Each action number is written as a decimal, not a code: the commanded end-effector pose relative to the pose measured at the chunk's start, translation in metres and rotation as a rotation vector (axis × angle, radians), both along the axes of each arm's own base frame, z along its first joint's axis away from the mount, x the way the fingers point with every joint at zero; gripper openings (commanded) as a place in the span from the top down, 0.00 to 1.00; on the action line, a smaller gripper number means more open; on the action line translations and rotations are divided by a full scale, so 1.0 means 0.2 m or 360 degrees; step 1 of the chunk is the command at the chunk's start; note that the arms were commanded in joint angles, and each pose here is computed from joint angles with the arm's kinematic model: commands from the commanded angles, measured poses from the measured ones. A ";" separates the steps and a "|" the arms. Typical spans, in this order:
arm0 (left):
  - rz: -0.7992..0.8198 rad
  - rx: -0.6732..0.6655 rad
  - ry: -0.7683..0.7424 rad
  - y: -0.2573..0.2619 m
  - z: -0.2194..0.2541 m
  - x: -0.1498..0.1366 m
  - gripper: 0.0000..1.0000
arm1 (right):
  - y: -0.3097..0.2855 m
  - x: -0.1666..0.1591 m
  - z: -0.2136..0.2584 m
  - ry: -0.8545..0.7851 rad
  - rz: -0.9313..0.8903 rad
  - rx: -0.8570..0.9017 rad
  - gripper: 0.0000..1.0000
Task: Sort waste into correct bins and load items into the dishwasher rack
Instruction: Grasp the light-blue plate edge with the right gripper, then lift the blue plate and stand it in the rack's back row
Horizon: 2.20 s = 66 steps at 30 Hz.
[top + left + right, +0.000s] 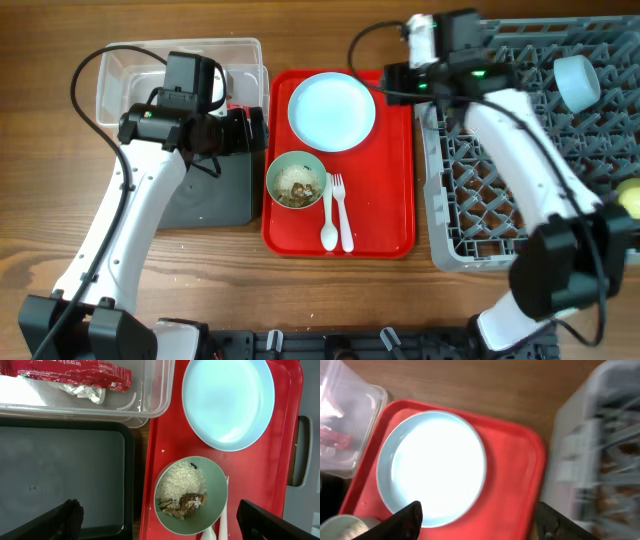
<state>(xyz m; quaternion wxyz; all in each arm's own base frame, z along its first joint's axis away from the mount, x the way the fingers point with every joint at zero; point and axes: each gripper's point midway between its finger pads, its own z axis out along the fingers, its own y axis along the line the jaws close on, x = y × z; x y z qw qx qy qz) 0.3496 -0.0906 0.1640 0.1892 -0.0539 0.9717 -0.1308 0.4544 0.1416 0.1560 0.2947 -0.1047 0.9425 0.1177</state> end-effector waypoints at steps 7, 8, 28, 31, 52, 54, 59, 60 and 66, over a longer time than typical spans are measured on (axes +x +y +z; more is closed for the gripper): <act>-0.0008 0.0012 -0.0021 0.01 0.02 0.00 0.00 | 0.18 -0.03 -0.62 0.0432 -0.0418 0.0016 0.36; -0.0008 0.0012 -0.0021 0.01 0.02 0.00 0.00 | 0.16 -0.03 -0.68 0.0469 -0.0485 0.0001 0.39; -0.0009 0.0013 -0.0020 0.01 0.02 0.00 0.00 | -0.45 0.16 0.59 -0.0580 -0.0402 -0.0362 0.96; -0.0009 0.0012 -0.0021 0.01 0.02 0.00 0.00 | -0.79 0.10 0.84 -0.0762 -0.0521 -0.0858 0.96; -0.0008 0.0012 -0.0021 0.01 0.02 0.00 0.00 | -1.52 -0.07 0.40 -0.0339 -0.1450 -0.1687 0.96; -0.0009 0.0012 -0.0021 0.01 0.02 0.00 0.00 | -1.51 -0.07 0.34 -0.0315 -0.1429 -0.1668 0.96; -0.0008 0.0012 -0.0021 0.01 0.02 0.00 0.00 | -1.43 -0.02 0.22 -0.0277 -0.1253 -0.1477 0.96; -0.0008 0.0012 -0.0021 0.01 0.02 0.00 0.00 | -1.40 0.01 0.18 -0.0263 -0.1180 -0.1408 0.92; -0.0008 0.0012 -0.0020 0.01 0.02 0.00 0.00 | -1.34 0.01 0.12 -0.0205 -0.1052 -0.1303 0.25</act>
